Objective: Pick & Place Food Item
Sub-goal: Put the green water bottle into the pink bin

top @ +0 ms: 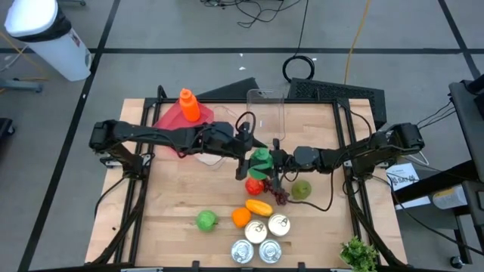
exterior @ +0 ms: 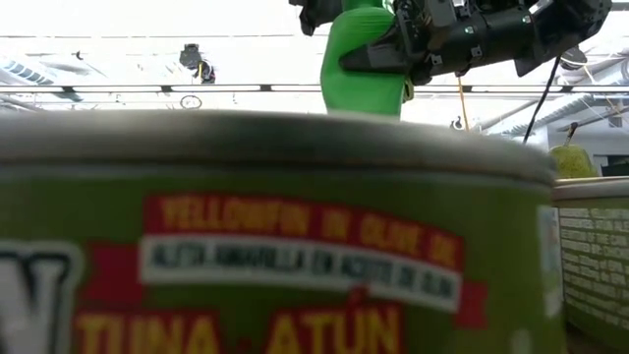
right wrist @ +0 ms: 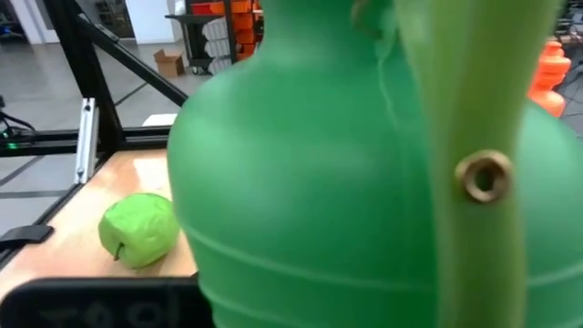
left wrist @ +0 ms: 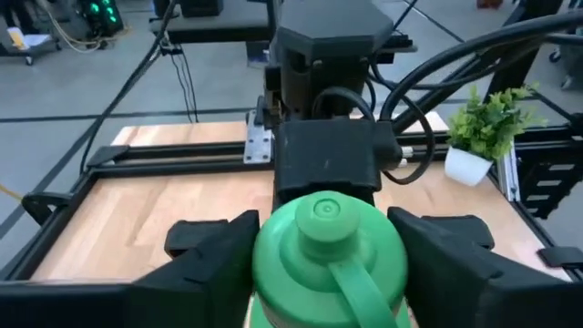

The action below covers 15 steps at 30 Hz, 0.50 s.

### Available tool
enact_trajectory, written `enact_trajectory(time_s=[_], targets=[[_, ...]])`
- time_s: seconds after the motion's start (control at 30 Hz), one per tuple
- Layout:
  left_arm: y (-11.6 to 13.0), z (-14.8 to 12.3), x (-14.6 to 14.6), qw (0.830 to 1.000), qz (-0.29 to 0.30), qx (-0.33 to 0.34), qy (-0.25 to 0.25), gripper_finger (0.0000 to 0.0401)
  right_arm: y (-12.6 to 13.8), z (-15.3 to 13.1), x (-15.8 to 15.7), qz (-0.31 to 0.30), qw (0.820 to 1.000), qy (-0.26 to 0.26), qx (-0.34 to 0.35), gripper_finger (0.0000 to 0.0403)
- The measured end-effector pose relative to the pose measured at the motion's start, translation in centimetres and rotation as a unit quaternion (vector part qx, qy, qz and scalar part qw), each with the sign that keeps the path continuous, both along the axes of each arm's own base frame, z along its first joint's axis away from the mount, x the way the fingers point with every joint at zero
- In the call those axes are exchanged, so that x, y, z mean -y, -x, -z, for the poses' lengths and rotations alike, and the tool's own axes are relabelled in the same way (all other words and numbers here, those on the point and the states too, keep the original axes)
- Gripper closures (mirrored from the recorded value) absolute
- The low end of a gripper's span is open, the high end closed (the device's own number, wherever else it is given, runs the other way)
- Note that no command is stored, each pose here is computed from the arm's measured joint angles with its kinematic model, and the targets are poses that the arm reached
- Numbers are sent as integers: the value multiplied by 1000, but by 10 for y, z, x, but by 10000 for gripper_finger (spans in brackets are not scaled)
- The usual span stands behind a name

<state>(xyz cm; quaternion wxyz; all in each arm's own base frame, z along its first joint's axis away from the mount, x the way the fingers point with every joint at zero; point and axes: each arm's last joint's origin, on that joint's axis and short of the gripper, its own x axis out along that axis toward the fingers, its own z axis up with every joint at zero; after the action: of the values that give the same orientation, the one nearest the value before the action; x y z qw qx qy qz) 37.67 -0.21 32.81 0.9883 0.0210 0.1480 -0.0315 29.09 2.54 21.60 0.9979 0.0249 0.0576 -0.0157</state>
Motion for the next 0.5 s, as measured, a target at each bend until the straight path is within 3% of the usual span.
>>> enact_trajectory(time_s=[0.3, 0.5], targets=[[-2, 4, 0, 1000, -17, -10, -4, 181, 2, -2, 0, 1, 1000, 1, -5, 285], [29, -28, -5, 998, -61, 2, -29, 181, 20, -29, 4, 9, 999, 44, 11, 232]])
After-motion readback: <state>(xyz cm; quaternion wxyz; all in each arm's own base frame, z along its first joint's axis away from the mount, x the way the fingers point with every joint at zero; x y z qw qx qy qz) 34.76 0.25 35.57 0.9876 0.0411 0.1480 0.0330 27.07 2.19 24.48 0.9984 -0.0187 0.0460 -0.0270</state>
